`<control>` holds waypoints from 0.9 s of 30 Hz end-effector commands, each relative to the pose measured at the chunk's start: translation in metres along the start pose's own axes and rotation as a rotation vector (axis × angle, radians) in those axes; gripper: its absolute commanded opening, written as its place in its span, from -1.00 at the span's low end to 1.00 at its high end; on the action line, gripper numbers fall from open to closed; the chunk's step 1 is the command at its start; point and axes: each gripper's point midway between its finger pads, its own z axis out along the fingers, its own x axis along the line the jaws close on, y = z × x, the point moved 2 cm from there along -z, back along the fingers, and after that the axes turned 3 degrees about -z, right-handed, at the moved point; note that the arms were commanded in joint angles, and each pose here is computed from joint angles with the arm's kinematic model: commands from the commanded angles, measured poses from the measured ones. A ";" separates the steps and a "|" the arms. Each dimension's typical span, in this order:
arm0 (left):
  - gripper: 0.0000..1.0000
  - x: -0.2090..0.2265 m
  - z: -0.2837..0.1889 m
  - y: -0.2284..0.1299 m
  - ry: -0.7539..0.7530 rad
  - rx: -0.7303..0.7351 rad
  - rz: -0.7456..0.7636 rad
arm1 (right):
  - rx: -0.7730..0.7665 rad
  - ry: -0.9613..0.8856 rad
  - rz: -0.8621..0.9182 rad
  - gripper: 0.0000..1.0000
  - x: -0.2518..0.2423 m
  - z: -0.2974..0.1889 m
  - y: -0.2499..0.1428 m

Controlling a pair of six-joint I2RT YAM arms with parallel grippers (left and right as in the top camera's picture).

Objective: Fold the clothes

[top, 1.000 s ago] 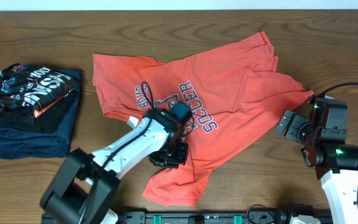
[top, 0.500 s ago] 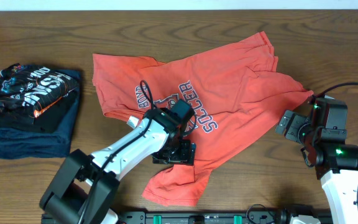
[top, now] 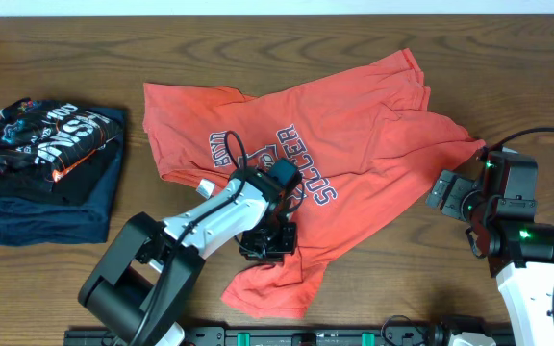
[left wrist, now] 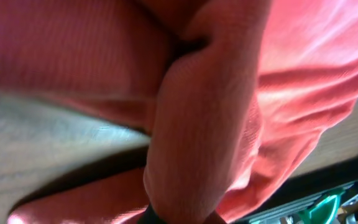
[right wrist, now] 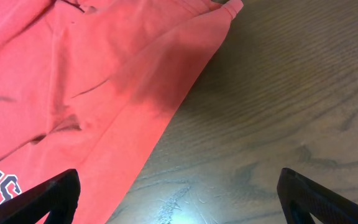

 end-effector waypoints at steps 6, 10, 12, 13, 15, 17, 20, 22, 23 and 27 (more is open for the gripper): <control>-0.88 0.027 -0.049 -0.003 0.100 -0.147 -0.030 | -0.002 -0.013 0.001 0.98 -0.003 -0.001 0.002; -0.88 0.040 -0.084 0.001 0.027 -0.257 -0.097 | 0.019 -0.018 -0.001 0.99 -0.002 0.008 0.001; -0.88 0.049 -0.099 0.002 -0.004 -0.304 -0.148 | 0.043 -0.024 -0.004 0.99 -0.001 0.019 0.001; -0.88 0.054 -0.105 0.001 -0.016 -0.324 -0.171 | 0.058 -0.028 -0.005 0.99 -0.001 0.026 0.000; -0.88 0.068 -0.118 0.000 -0.019 -0.362 -0.239 | 0.080 -0.034 -0.005 0.99 0.000 0.045 0.002; -0.88 0.084 -0.126 -0.005 -0.005 -0.386 -0.309 | 0.079 -0.038 0.001 0.99 0.001 0.064 0.007; -0.88 0.099 -0.134 -0.015 0.002 -0.391 -0.372 | 0.082 -0.044 0.039 0.98 -0.002 0.089 0.011; -0.88 0.103 -0.135 -0.023 0.003 -0.380 -0.392 | 0.107 -0.060 0.087 0.98 -0.008 0.102 0.007; -0.88 0.103 -0.135 -0.026 0.005 -0.375 -0.395 | 0.117 -0.067 0.102 0.98 -0.010 0.106 0.005; -0.88 0.105 -0.132 -0.033 0.010 -0.347 -0.431 | 0.127 -0.087 0.137 0.98 -0.021 0.119 0.004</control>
